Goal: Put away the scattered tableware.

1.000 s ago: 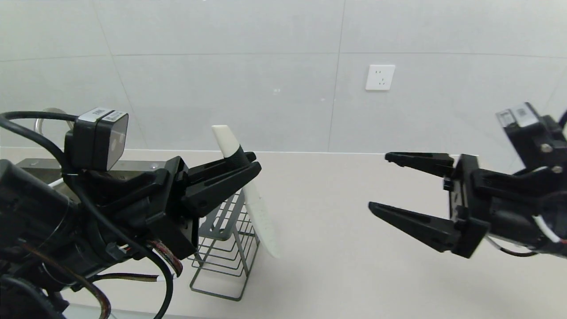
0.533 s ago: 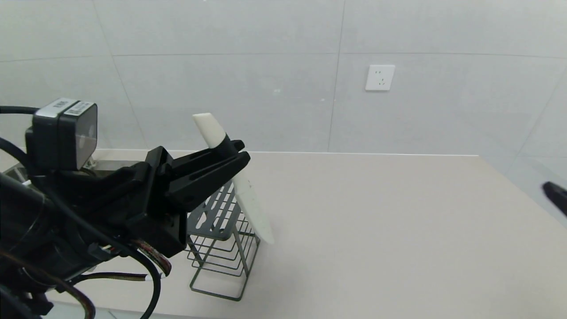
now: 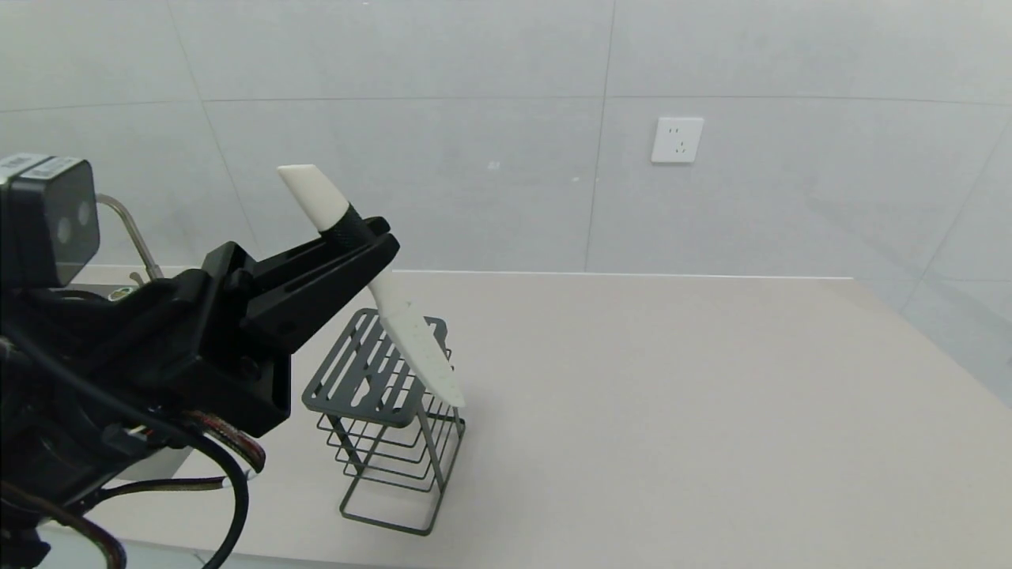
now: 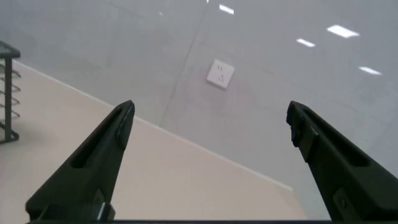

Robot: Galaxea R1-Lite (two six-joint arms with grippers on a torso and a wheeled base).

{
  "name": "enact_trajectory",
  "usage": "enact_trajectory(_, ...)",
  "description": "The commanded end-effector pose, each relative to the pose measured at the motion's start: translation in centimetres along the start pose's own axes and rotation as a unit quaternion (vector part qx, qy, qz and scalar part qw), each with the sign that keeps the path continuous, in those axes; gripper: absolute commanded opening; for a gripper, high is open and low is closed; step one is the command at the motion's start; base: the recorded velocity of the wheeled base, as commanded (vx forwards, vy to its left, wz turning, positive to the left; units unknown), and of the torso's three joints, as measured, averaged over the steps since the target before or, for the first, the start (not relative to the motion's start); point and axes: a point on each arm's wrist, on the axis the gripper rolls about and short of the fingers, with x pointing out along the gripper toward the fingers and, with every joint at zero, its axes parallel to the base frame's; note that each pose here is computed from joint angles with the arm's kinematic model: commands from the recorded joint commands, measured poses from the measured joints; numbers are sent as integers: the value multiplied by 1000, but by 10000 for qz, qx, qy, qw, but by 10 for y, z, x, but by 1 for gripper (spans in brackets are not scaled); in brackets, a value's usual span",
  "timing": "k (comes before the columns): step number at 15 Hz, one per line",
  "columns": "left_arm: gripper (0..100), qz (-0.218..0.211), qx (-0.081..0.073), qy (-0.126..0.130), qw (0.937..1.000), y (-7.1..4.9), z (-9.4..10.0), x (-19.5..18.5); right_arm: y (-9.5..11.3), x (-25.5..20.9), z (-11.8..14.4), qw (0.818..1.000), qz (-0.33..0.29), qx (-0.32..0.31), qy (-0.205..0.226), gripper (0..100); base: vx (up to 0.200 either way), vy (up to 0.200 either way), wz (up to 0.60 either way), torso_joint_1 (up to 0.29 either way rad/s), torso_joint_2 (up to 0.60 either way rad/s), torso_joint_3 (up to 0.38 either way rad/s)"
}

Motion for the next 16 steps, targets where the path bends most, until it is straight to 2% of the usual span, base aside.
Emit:
enact_trajectory(1, 0, 145, 78, -39, 9999, 4, 3, -4, 9, -16, -10, 9993, -346, 3, 113, 100, 0, 0, 0, 0, 0, 0)
enact_trajectory(2, 0, 316, 115, -67, 9994, 8, 4, -5, 11, -16, -17, 9986, -245, 165, 429, 100, 0, 0, 0, 0, 0, 0)
enact_trajectory(3, 0, 359, 128, -71, 9993, 9, 5, -6, 12, -16, -18, 9983, -224, 190, 498, 100, 0, 0, 0, 0, 0, 0)
enact_trajectory(4, 0, 544, 217, -128, 9982, 13, 9, -11, 15, -18, -27, 9952, 22, 370, 903, 100, 0, 0, 0, 0, 0, 0)
enact_trajectory(7, 0, 581, 332, -266, 9974, 11, 18, -15, 18, -18, -28, 9949, 428, 348, 849, 100, 0, 0, 0, 0, 0, 0)
enact_trajectory(9, 0, 604, 346, -243, 9973, 12, 17, -15, 18, -20, -31, 9923, 911, 316, 783, 100, 0, 0, 0, 0, 0, 0)
enact_trajectory(10, 0, 659, 338, -246, 9970, 13, 16, -14, 21, -25, -37, 9899, 1006, 406, 912, 100, 0, 0, 0, 0, 0, 0)
enact_trajectory(11, 0, 757, 333, -258, 9962, 14, 15, -14, 24, -32, -44, 9888, 892, 453, 1109, 100, 0, 0, 0, 0, 0, 0)
enact_trajectory(13, 0, 848, 359, -246, 9954, 15, 14, -14, 21, -31, -45, 9894, 272, 514, 1329, 100, 0, 0, 0, 0, 0, 0)
enact_trajectory(16, 0, 896, 636, -52, 9939, 19, 4, -12, 21, -32, -46, 9839, -96, 967, 1503, 100, 0, 0, 0, 0, 0, 0)
